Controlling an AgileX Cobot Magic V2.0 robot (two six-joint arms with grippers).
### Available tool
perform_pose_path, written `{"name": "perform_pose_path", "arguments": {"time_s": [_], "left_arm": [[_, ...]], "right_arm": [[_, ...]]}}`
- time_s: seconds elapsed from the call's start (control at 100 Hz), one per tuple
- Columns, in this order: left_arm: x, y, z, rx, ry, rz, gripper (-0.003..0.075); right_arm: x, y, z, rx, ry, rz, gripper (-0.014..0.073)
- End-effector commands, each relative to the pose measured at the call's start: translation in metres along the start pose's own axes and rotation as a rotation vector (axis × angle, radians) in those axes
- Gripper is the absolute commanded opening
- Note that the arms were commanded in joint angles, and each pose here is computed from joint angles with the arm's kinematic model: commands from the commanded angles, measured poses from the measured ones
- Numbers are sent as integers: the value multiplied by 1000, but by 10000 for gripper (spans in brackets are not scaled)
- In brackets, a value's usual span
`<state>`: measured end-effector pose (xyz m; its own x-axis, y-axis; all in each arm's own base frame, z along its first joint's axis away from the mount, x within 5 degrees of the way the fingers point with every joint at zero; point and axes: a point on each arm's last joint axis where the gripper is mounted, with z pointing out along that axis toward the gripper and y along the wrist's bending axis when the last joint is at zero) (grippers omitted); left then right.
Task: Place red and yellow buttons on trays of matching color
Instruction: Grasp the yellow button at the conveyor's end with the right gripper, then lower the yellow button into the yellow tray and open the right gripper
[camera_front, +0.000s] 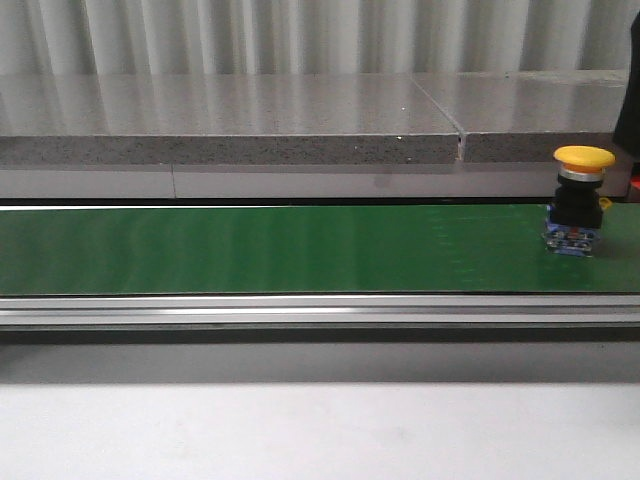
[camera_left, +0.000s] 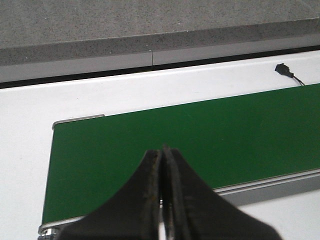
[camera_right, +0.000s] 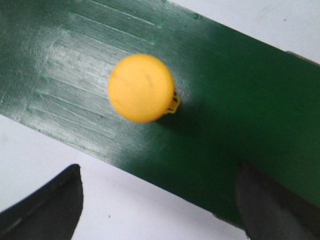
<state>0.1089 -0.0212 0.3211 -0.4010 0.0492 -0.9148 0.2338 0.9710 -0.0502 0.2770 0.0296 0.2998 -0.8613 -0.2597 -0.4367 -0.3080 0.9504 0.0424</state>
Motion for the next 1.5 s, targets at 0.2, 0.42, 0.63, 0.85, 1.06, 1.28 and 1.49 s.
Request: {"name": "perform_pose_path", "arguments": {"time_s": [0.2, 0.42, 0.63, 0.85, 1.06, 1.28, 1.49], "left_arm": [[-13, 0, -4, -8, -89, -14, -20], [-13, 0, -4, -8, -89, -14, -20], [-13, 0, -4, -8, -89, -14, -20], [-13, 0, -4, -8, -89, -14, -20], [-13, 0, -4, -8, -89, -14, -20], [-13, 0, -4, -8, -89, -14, -20], [-13, 0, -4, -8, -89, -14, -20]], "right_arm": [[-21, -7, 26, 21, -73, -2, 613], [-27, -11, 43, 35, -94, 5, 582], [-29, -13, 46, 41, -107, 7, 220], [-27, -11, 38, 36, -103, 22, 151], [-17, -20, 5, 57, -135, 88, 151], [10, -64, -40, 161, -176, 273, 151], [49, -116, -72, 290, -197, 551, 151]]}}
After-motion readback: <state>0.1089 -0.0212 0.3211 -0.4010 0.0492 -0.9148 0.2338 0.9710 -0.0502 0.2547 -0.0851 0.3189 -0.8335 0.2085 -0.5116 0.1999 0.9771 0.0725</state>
